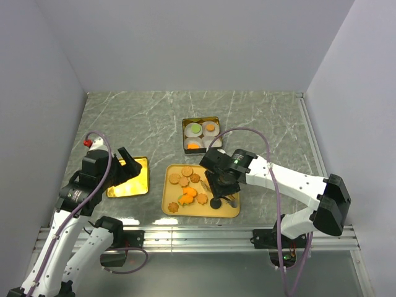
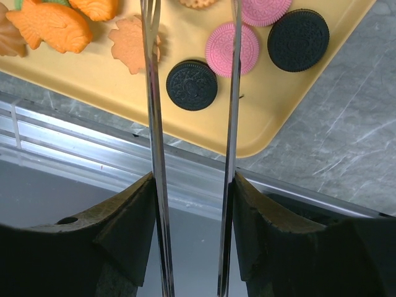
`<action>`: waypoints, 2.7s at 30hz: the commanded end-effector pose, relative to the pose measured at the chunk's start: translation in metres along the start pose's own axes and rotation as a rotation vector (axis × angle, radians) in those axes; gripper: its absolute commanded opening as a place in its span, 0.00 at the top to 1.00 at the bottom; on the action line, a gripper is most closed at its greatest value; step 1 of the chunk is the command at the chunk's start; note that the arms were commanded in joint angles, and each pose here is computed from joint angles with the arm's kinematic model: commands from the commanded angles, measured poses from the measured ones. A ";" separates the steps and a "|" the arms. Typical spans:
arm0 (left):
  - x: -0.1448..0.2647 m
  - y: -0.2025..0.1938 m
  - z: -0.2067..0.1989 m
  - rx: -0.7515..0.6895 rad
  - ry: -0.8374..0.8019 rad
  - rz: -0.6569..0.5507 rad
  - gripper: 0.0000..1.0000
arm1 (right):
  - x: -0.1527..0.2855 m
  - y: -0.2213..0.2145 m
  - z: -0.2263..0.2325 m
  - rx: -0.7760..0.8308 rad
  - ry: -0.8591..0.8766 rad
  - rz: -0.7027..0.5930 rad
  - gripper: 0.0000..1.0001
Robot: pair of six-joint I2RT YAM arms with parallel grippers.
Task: Pack the cookies
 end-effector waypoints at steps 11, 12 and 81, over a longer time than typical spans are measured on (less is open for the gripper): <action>0.003 0.005 -0.003 -0.001 -0.027 -0.048 0.15 | 0.009 0.009 0.007 0.011 0.018 -0.043 0.53; 0.003 0.005 -0.003 0.000 -0.025 -0.048 0.15 | 0.011 0.010 0.007 0.010 0.012 -0.047 0.53; -0.006 0.004 -0.002 -0.002 0.012 -0.010 0.15 | -0.020 0.174 -0.062 -0.185 -0.069 -0.132 0.44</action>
Point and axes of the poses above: each gripper's point midway between its finger pads, its own x axis back along the fingers, its own z axis along the line the jaws close on, y = z × x, the point moved 10 cm from there along x, back along the fingers, and after that the axes turned 1 degree about x, right-handed, at the moved point
